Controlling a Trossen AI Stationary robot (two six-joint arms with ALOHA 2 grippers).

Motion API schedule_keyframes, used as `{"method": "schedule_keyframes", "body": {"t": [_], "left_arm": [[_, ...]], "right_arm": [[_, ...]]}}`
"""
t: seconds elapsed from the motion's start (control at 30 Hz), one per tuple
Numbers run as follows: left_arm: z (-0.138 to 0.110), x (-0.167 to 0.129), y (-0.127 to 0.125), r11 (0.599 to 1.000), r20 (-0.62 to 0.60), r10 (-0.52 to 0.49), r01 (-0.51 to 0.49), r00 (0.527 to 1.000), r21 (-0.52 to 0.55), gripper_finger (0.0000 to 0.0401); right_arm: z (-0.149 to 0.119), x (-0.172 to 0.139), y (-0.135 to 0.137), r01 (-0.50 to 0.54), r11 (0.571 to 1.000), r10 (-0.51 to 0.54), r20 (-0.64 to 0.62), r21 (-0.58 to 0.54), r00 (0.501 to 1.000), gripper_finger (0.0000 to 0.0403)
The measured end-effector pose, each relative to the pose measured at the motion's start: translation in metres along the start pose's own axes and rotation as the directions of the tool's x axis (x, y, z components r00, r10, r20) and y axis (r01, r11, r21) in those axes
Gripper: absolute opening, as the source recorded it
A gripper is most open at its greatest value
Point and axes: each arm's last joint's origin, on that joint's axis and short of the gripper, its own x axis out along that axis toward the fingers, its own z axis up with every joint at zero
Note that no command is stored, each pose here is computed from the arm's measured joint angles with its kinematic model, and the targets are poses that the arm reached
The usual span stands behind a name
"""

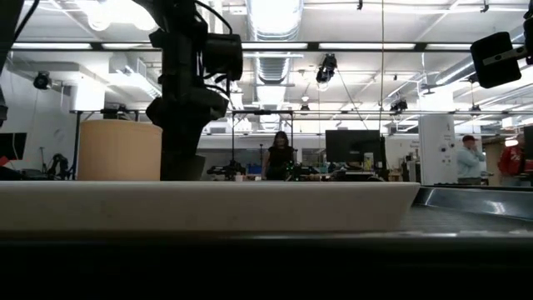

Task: Set up tray
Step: Stack the black bowl on top of the white plate on the black tray

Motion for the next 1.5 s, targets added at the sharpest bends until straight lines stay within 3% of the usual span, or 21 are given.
{"method": "schedule_keyframes", "body": {"t": [0.3,0.87,1.07,1.5], "left_arm": [[0.001,0.001,-0.001,1.0,0.018,-0.01,0.01,1.0,0.001,0.0242],[-0.001,0.007,0.0,1.0,0.02,-0.012,0.012,1.0,0.0,0.0091],[-0.001,0.006,0.0,1.0,0.024,-0.012,0.012,1.0,0.001,0.0013],[-0.004,-0.009,-0.005,0.999,0.02,-0.005,0.004,1.0,0.05,0.0]], "right_arm": [[0.0,0.0,0.0,0.0,1.0,0.0,0.0,0.001,1.0,0.0076],[0.0,0.0,0.0,0.0,1.0,0.0,0.0,0.0,1.0,0.007],[0.0,0.0,0.0,0.0,1.0,0.0,0.0,0.0,1.0,0.007],[0.0,0.0,0.0,0.0,1.0,0.0,0.0,0.0,1.0,0.0081]]}}
